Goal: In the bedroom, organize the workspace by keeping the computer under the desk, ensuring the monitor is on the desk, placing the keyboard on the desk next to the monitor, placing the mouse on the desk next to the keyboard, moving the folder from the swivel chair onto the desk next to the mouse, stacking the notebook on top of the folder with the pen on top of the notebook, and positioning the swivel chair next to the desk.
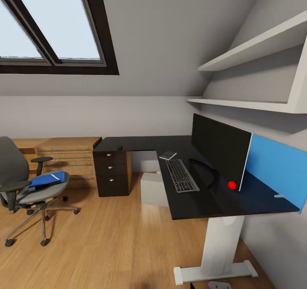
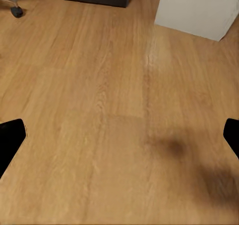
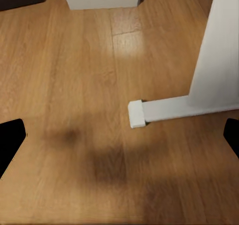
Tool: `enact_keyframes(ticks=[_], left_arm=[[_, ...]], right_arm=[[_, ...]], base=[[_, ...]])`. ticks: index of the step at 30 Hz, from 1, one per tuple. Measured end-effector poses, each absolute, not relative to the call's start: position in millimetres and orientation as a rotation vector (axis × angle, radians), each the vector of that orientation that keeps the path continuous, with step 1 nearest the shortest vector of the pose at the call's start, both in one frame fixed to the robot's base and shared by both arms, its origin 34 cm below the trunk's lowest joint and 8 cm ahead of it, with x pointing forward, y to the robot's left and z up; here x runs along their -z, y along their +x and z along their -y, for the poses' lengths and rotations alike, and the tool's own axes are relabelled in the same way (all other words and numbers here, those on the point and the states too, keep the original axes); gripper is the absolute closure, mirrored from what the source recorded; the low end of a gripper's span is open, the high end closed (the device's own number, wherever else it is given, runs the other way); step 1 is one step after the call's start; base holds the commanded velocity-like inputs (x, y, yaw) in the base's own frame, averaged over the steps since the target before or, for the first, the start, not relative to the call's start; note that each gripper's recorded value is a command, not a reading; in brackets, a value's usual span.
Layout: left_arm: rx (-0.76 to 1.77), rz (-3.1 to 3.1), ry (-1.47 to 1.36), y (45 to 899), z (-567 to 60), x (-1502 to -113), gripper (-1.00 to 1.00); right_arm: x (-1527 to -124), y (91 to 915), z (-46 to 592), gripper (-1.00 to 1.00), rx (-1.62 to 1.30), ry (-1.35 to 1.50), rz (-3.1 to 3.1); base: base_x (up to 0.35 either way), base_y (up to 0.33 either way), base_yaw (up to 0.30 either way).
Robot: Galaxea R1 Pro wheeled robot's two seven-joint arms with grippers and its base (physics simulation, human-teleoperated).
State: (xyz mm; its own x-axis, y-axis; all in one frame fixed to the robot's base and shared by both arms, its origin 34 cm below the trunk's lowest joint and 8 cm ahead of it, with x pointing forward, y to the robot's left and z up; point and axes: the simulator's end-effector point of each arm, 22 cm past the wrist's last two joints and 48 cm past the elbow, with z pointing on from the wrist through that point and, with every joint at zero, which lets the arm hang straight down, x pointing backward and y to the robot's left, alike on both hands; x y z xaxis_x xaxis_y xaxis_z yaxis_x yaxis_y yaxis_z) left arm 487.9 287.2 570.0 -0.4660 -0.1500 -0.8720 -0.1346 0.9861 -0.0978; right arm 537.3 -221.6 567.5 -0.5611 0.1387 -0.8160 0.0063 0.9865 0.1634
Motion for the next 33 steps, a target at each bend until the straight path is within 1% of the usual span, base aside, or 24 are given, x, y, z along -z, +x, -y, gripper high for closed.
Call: enact_keyframes(ticks=[12,19,21,22,28,33], left_arm=[[0.016,-2.073,-0.195,483.5,-286.2,-565.9,-1.00],[0.016,-2.076,-0.197,482.6,-285.6,-565.0,-1.00],[0.018,-2.083,-0.201,480.1,-284.7,-562.7,-1.00],[0.018,-2.085,-0.207,478.9,-285.1,-561.8,-1.00],[0.026,-2.084,-0.199,478.8,-283.7,-561.5,-1.00],[0.039,-2.089,-0.191,478.4,-277.6,-560.2,-1.00]], right_arm=[[-567.8,537.1,211.0,-1.00,-0.192,0.108,-2.162],[-568.3,537.3,208.1,-1.00,-0.196,0.111,-2.160],[-568.3,537.1,206.1,-1.00,-0.199,0.110,-2.160],[-568.9,536.7,193.2,-1.00,-0.211,0.113,-2.161],[-567.5,536.6,193.0,-1.00,-0.206,0.124,-2.163],[-566.8,536.8,196.1,-1.00,-0.201,0.124,-2.164]], base=[[0.002,0.302,0.000],[0.079,0.280,0.000],[0.135,0.233,0.149],[0.151,0.195,0.240],[0.050,0.063,0.238],[-0.021,0.005,0.090]])
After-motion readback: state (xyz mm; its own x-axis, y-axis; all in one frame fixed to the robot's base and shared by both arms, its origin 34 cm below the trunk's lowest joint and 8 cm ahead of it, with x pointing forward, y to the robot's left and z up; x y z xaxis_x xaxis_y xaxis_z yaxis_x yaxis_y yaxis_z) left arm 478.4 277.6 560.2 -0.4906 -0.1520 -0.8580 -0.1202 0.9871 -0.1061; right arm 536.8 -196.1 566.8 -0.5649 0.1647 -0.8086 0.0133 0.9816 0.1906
